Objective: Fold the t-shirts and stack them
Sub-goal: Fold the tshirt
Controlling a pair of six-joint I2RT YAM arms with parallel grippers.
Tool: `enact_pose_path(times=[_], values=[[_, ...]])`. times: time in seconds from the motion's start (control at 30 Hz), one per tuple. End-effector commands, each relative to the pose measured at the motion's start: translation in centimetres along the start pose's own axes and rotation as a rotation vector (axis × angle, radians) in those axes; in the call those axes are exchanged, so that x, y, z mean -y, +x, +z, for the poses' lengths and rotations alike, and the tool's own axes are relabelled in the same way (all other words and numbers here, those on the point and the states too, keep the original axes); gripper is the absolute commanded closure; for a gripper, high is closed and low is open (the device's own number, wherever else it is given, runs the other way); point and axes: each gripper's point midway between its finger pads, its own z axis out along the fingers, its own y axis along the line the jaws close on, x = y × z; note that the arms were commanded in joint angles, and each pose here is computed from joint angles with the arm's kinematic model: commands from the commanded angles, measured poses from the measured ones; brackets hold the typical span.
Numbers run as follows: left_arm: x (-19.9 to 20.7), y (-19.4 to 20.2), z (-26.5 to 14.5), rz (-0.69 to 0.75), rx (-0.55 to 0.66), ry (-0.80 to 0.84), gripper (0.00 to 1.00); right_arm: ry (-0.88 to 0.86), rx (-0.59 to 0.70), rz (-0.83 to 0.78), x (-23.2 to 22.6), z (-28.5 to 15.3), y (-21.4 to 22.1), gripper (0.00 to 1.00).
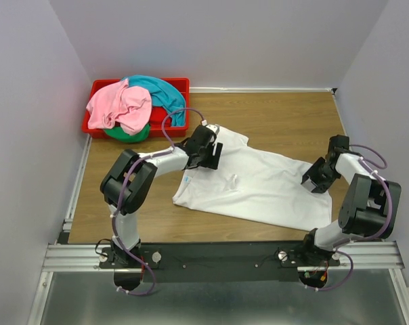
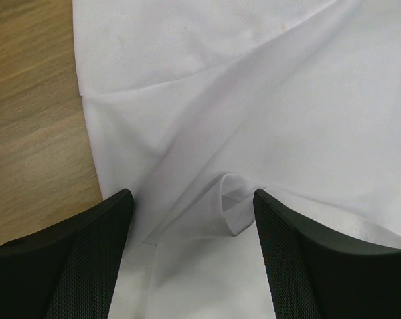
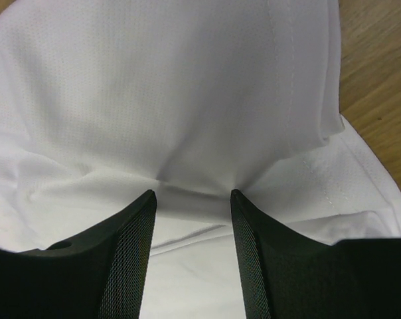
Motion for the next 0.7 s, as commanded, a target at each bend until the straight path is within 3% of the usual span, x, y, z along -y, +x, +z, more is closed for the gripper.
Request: enact_pose_path(times=[0.0, 0.23, 0.5, 0.67], values=[[-0.5, 0.8, -0.4, -0.004, -0.083, -0.054, 0.18, 0.009, 0.078, -0.016, -0.4, -2.7, -2.3, 0.41], [0.9, -7.5, 0.3, 0.046, 0.025, -0.057, 0.17, 0.065, 0.235, -0.030, -0.5, -5.7, -9.1, 0.39], [0.0, -12.0, 4.7, 0.052, 0.047, -0.100, 0.16, 0.066, 0.278, -0.050, -1.3, -3.3, -13.4, 0.41], [0.0, -16.5, 5.4, 0.048, 0.144, -0.121, 0.16, 0.070, 0.271, -0.032, -1.1, -1.7, -14.0, 0.43]])
